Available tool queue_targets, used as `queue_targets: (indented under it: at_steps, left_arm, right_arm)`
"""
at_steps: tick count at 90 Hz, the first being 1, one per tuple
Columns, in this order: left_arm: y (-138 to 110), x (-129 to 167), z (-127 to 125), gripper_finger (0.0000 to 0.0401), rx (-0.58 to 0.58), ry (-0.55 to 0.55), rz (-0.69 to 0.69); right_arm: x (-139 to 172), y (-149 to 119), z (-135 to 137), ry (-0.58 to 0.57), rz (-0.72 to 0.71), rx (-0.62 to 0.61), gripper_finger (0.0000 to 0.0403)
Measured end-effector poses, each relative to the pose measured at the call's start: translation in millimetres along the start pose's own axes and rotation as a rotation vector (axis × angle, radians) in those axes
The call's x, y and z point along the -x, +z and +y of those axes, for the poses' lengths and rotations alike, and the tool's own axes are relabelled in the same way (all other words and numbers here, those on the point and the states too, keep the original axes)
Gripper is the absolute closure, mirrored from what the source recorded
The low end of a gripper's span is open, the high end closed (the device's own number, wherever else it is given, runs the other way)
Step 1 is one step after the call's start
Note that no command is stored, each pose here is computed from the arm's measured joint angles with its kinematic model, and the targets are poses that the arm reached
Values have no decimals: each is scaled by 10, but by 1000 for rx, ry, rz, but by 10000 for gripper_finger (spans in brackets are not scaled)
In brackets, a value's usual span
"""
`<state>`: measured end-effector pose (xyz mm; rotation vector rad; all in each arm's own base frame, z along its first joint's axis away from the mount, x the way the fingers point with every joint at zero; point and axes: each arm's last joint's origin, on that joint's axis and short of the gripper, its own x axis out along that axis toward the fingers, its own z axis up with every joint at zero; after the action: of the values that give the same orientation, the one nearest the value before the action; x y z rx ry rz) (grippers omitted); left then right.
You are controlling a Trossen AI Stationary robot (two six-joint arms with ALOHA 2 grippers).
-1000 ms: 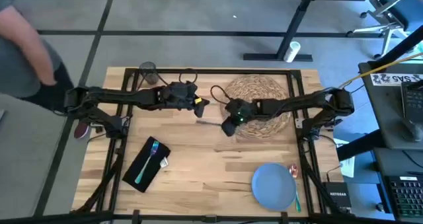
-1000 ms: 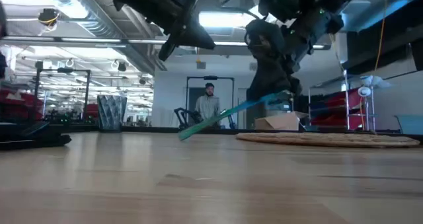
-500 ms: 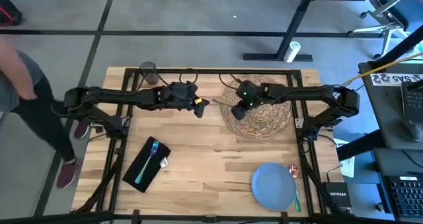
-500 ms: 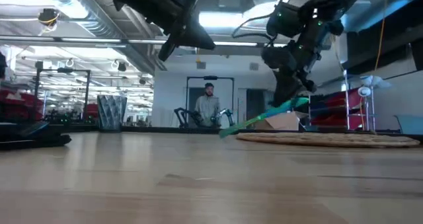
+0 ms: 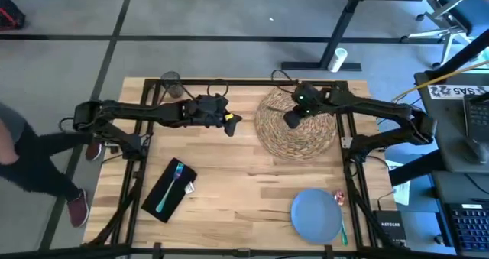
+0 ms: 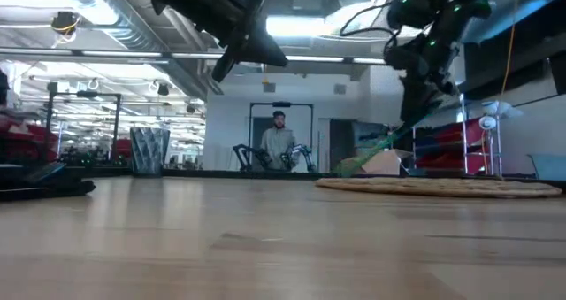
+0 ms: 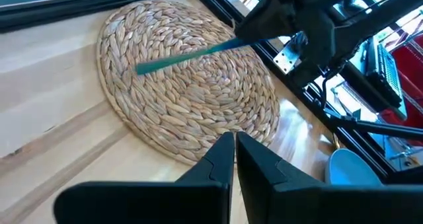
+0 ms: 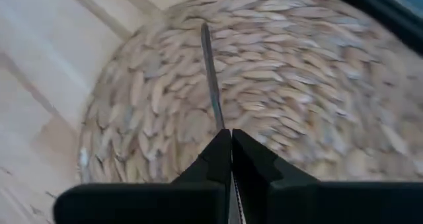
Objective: Set table place
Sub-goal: Put the blue knife on the brown placemat
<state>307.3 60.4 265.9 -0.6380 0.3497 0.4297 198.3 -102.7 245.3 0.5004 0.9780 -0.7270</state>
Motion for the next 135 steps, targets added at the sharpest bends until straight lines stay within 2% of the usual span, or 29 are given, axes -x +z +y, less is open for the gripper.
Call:
queue_targets:
  at_steps: [28,37,50,64,80,94,108,124,135]
  left_arm:
    - [-2,-2,-2,401,-4,-4,3]
    - [-3,-2,-3,401,-4,-6,5]
    - [-4,-2,-2,401,-13,-5,6]
    - [-42,-1,27,401,-24,24,46]
    - [-113,8,80,401,-34,77,119]
    - [-153,16,101,401,-41,102,157]
    - [-203,28,95,401,-51,117,194]
    - [-266,44,75,401,-65,131,232]
    - [-285,49,61,401,-69,134,237]
  right_arm:
    - [289,-183,-117,-48,25,-40,403]
    - [336,-195,-127,-37,9,-44,403]
    - [306,-187,-95,36,41,-45,403]
    - [147,-164,-44,64,126,-42,393]
    - [-109,-143,11,58,236,-16,359]
    - [-362,-64,82,77,241,12,334]
    - [-601,-14,140,95,249,25,333]
    - [-849,-82,140,28,351,59,333]
    - [-913,-97,141,15,372,73,333]
